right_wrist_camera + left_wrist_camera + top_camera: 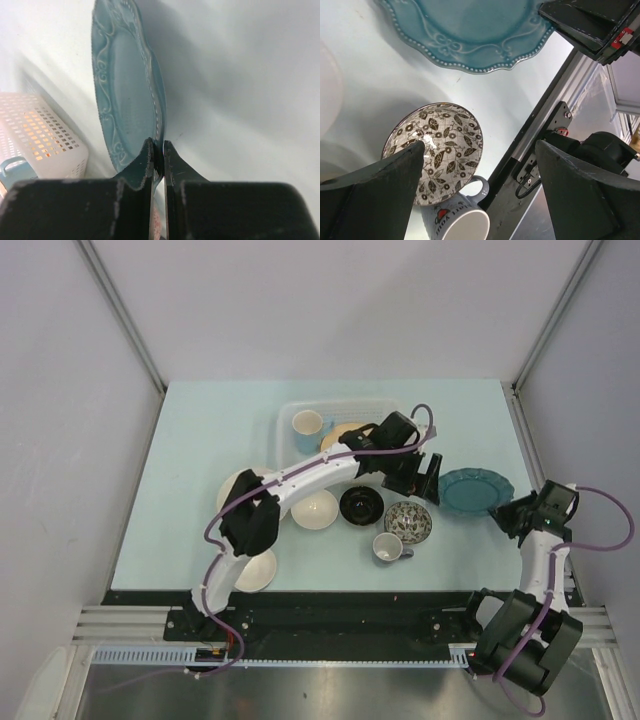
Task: Place the mixed dishes into the plastic bin
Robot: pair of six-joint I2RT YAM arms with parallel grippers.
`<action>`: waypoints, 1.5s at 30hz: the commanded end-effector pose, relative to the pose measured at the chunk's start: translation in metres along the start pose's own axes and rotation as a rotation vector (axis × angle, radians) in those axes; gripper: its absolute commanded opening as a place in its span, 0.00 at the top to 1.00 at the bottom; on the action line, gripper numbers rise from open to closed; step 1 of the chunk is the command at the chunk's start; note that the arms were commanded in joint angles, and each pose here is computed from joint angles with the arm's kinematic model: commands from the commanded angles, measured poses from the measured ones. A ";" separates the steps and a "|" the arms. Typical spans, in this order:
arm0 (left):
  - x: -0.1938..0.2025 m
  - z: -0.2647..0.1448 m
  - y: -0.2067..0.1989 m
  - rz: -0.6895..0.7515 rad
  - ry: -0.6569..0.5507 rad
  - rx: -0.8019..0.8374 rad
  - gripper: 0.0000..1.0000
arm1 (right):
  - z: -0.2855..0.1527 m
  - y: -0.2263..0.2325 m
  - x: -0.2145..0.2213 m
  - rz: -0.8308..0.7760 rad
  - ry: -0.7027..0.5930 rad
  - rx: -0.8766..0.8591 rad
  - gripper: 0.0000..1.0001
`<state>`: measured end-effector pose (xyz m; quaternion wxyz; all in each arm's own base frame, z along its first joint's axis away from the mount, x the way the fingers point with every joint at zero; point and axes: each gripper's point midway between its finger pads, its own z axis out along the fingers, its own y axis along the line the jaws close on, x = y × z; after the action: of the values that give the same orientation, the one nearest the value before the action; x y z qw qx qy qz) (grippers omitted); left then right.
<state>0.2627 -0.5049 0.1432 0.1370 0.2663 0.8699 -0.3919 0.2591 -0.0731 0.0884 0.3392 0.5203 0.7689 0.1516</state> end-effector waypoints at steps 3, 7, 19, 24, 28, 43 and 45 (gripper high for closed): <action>-0.044 -0.075 -0.038 0.061 -0.177 0.018 0.03 | -0.018 0.026 -0.036 -0.096 -0.114 -0.008 1.00; -0.061 -0.118 -0.042 0.034 -0.255 -0.004 0.03 | -0.024 0.037 -0.043 -0.140 -0.119 -0.005 1.00; -0.062 -0.182 -0.014 0.000 -0.370 -0.080 0.03 | -0.028 0.061 -0.052 -0.202 -0.132 -0.029 1.00; -0.057 -0.197 -0.009 -0.002 -0.393 -0.096 0.02 | -0.031 0.070 -0.046 -0.252 -0.109 -0.062 1.00; -0.049 -0.209 0.002 -0.012 -0.411 -0.135 0.02 | -0.037 0.082 -0.041 -0.309 -0.104 -0.091 1.00; -0.014 -0.233 0.040 -0.057 -0.444 -0.206 0.01 | -0.041 0.098 -0.054 -0.383 -0.148 -0.071 1.00; -0.009 -0.232 0.045 -0.064 -0.442 -0.205 0.01 | -0.044 0.102 -0.059 -0.396 -0.162 -0.076 1.00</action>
<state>0.2880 -0.3189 0.2649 0.3149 0.1328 0.8713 -0.3523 0.2875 -0.0630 0.1503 0.3609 0.3782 0.8489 0.0777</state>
